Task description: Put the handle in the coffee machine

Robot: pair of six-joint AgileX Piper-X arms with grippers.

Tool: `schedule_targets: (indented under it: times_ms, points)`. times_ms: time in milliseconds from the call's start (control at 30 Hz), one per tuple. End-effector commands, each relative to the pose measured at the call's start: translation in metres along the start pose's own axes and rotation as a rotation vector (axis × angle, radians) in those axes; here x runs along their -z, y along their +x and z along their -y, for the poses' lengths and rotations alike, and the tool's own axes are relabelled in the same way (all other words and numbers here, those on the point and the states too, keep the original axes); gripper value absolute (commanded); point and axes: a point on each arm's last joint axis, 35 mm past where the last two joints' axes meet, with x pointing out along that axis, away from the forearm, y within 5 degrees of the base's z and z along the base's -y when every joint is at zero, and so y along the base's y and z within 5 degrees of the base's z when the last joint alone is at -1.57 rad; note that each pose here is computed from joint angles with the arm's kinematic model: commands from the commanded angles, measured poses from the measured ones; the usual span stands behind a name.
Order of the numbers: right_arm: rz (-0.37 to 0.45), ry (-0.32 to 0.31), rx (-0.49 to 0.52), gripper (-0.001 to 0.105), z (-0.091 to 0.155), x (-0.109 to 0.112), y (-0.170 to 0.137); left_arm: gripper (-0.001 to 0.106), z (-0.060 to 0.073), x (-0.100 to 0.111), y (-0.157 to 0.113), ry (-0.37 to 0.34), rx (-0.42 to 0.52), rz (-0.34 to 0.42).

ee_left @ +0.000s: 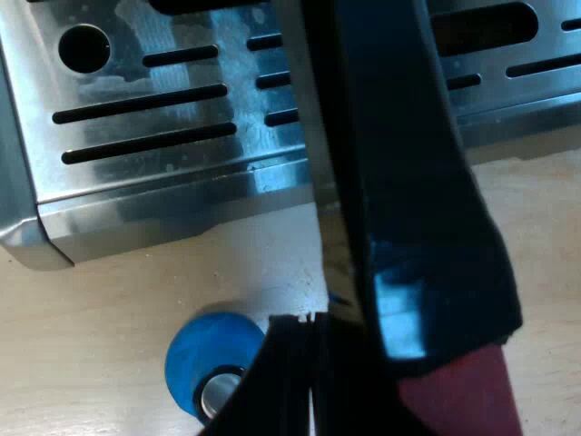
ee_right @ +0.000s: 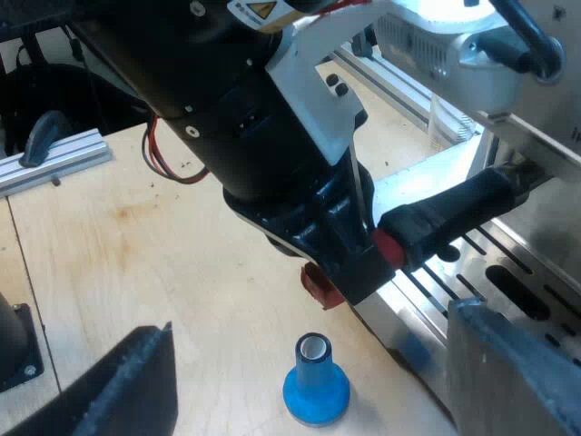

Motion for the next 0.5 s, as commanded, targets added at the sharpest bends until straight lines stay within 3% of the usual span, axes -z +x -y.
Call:
schedule_targets:
  times_ms: [33, 333, 500]
  points:
    - [0.030, -0.021, -0.004, 0.064, 0.001, -0.005, -0.007, 0.000, 0.039, -0.012, -0.012, 0.044, 0.380, 0.038]
    - [-0.008, -0.010, -0.017, 0.064, -0.001, -0.001, -0.007, 0.000, 0.039, -0.012, -0.012, 0.075, 0.376, 0.040]
    - [-0.013, -0.010, -0.009, 0.064, -0.001, -0.001, -0.007, 0.000, 0.026, -0.005, -0.008, 0.123, 0.222, 0.009]
